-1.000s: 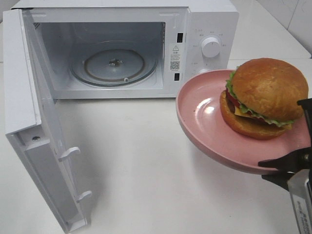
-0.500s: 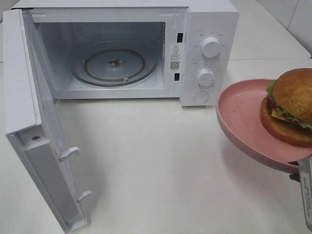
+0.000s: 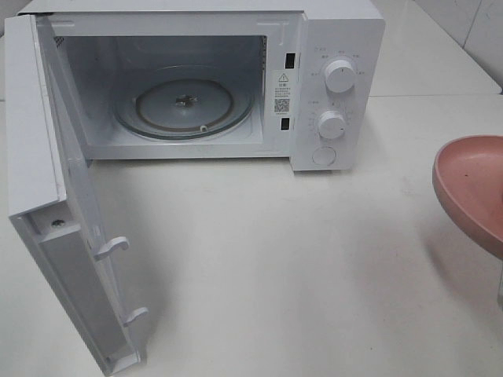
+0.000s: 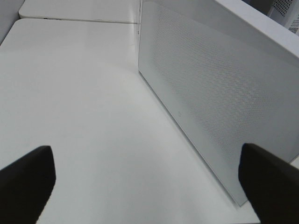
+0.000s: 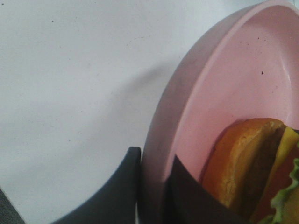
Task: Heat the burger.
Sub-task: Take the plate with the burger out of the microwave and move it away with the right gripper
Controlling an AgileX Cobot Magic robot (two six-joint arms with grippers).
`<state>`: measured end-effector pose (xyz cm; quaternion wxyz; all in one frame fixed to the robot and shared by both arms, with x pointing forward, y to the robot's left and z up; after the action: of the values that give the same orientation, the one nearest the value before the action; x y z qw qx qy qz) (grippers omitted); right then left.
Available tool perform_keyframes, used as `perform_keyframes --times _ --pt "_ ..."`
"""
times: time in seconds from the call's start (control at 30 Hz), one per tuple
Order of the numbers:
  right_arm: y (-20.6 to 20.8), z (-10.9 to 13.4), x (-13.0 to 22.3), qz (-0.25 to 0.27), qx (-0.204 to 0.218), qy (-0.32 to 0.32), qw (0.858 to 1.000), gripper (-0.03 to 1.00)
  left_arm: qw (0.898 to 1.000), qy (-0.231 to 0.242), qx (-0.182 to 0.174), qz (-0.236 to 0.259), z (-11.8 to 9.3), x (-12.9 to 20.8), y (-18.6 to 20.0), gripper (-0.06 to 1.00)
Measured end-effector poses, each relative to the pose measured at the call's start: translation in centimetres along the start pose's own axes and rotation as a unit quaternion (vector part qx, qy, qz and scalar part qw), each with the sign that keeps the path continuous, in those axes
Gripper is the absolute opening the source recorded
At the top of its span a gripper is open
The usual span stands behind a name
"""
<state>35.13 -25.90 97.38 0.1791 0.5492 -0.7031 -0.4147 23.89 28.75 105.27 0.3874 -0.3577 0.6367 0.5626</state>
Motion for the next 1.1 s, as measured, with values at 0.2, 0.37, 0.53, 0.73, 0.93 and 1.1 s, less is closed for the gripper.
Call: perform_keyframes --times 0.2,0.37,0.53,0.73,0.93,1.1 --pt "-1.0 -0.5 -0.5 0.061 0.009 -0.055 0.997 0.10 1.000 0.000 0.000 0.000 0.0 0.0 0.0 0.99" --pt "-1.8 -1.4 -1.8 0.089 0.027 -0.114 0.989 0.10 1.000 0.000 0.000 0.000 0.0 0.0 0.0 0.99" --pt "-3.0 -1.9 -3.2 0.125 0.044 -0.178 0.975 0.10 1.000 0.000 0.000 0.000 0.0 0.0 0.0 0.99" --pt "-4.8 -2.3 -4.8 0.176 0.067 -0.226 0.956 0.10 1.000 0.000 0.000 0.000 0.0 0.0 0.0 0.99" --pt "-7.1 -1.9 -5.8 0.229 0.086 -0.250 0.937 0.10 1.000 0.000 0.000 0.000 0.0 0.0 0.0 0.99" --pt "-8.5 -1.0 -5.8 0.256 0.093 -0.272 0.923 0.10 1.000 0.000 0.000 0.000 0.0 0.0 0.0 0.99"
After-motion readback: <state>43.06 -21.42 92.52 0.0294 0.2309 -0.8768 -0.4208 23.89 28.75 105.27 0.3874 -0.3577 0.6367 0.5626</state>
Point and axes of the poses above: a point on each arm's last joint axis where the gripper is mounted, y pointing back along that axis away from the gripper, z along the wrist's bending axis when the last joint is at zero, x = y × z, the point moved 1 cm from there along -y, pointing out along that axis toward the gripper, and after that the axes turned 1 degree about -y, right-handed, at the moved point
